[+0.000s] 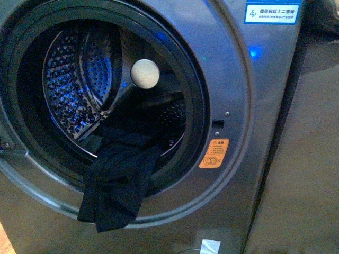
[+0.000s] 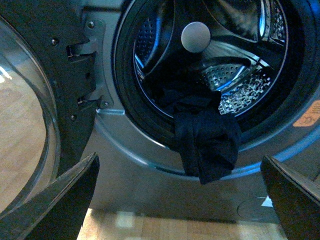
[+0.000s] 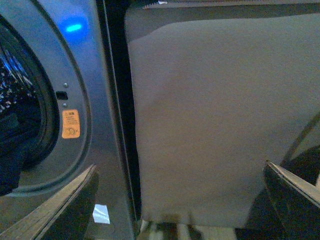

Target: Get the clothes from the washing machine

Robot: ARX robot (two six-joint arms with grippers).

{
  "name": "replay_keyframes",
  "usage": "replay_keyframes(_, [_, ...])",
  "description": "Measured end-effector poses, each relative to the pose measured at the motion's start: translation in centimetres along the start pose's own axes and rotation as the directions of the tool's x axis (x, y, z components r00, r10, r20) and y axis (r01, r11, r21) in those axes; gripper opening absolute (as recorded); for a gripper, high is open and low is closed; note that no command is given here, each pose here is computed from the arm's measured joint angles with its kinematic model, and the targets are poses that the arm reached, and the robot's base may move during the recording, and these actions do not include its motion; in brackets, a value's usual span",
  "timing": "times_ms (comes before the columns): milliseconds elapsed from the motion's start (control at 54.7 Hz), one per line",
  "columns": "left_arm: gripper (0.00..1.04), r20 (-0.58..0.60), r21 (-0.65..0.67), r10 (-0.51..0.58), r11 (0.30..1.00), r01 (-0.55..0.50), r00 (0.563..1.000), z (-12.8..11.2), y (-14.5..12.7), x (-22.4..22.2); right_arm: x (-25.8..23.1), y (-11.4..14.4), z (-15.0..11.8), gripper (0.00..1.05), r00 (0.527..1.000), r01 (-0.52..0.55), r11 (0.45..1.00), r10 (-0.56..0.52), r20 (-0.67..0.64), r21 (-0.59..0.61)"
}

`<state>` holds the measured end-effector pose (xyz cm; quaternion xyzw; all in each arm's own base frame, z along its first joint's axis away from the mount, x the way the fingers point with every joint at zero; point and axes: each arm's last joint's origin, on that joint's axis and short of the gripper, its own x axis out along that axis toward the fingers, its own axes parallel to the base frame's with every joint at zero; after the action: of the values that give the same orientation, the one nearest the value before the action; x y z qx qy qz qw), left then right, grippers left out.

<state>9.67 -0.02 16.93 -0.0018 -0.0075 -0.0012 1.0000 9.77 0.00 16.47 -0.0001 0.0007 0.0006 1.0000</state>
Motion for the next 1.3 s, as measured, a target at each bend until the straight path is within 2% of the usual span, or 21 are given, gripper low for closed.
replay_keyframes(329, [0.98,0.000,0.000,0.001,1.000,-0.001,1.000,0.0,0.0,0.0,0.0,0.0,0.0,0.97,1.000,0.000,1.000,0.000,0.000,0.000])
replay_keyframes(384, [0.98,-0.060,-0.032,-0.061,0.998,0.059,0.996,-0.1,0.0,0.1,0.0,0.0,0.0,0.97,1.000,0.000,1.000,0.000,0.000,0.000])
replay_keyframes(476, [0.98,-0.193,-0.139,-0.198,0.975,0.173,0.961,0.1,-0.2,1.1,0.0,0.0,0.0,0.97,1.000,-0.001,1.000,0.001,0.000,0.000])
replay_keyframes(604, [0.98,-0.191,-0.163,-0.269,0.957,0.239,0.944,1.9,-0.6,4.4,0.0,0.0,0.0,0.97,1.000,0.000,1.000,0.000,0.000,0.000])
replay_keyframes(768, [0.98,-0.183,-0.151,-0.274,0.957,0.249,0.944,3.6,-0.9,10.4,0.0,0.0,0.0,0.97,1.000,0.000,1.000,0.000,0.000,0.000])
replay_keyframes(951, [0.98,-0.308,-0.182,-0.308,0.948,0.263,0.900,1.8,-2.0,16.4,0.0,0.0,0.0,0.97,1.000,0.000,1.000,0.000,0.000,0.000])
replay_keyframes(1079, [0.98,-0.353,-0.193,-0.342,0.937,0.290,0.871,0.8,-3.1,19.3,0.0,0.0,0.0,0.97,1.000,0.000,1.000,0.000,0.000,0.000])
replay_keyframes(1244, [0.98,-0.401,-0.152,-0.346,0.938,0.311,0.848,-0.4,-4.7,23.4,0.0,0.0,0.0,0.97,1.000,0.000,1.000,0.000,0.000,0.000])
replay_keyframes(1299, [0.98,-0.436,-0.135,-0.351,0.936,0.325,0.829,-1.1,-5.3,24.9,0.0,0.0,0.0,0.97,1.000,0.000,1.000,0.000,0.000,0.000])
